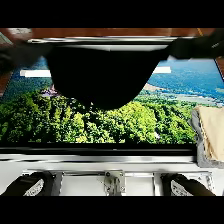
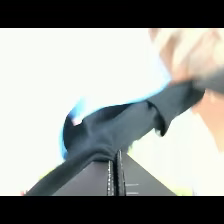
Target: Fold the shirts.
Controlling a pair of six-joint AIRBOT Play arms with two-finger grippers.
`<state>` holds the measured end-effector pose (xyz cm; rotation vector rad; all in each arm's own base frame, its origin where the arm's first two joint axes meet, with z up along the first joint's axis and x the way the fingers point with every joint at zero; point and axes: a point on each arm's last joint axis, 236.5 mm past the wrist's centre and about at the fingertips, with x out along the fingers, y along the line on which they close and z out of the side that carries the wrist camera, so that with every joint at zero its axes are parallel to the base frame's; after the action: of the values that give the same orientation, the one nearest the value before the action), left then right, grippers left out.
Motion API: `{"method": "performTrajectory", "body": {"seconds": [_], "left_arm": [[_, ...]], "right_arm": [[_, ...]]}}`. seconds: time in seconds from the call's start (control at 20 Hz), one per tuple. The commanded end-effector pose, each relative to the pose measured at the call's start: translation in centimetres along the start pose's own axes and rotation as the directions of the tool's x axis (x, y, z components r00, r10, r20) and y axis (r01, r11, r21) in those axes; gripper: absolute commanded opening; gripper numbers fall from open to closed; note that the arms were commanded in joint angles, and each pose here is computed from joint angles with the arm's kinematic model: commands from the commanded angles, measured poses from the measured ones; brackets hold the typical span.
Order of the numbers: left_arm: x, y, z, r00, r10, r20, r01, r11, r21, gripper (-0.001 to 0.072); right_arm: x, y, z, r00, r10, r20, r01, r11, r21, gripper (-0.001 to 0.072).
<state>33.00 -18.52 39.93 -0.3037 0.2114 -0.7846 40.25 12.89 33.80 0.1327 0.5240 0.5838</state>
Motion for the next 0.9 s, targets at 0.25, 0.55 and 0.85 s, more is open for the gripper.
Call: {"method": "performTrajectory", "body": {"seconds": [0.25,0.55,0.85], "left_arm": [[-15.9,-12.7,11.1,0.932,0.047,0.359,-0.136,0.964,0.228,0.0041],[-13.2,-2.8,1.4,0.935,0.352,-0.037,-0.343,0.926,0.159,0.0041],[-7.9,8.7,-10.0,0.82,0.449,-0.356,-0.462,0.885,0.053,0.0041]], "right_arm": [[-21.3,11.9,10.1,0.814,0.005,0.58,0.065,0.993,-0.098,0.0058],[-14.7,6.2,3.0,0.966,-0.141,0.214,0.14,0.99,0.022,0.0058],[0.0,-3.9,-6.3,0.933,-0.133,-0.334,0.198,0.965,0.17,0.0058]]}}
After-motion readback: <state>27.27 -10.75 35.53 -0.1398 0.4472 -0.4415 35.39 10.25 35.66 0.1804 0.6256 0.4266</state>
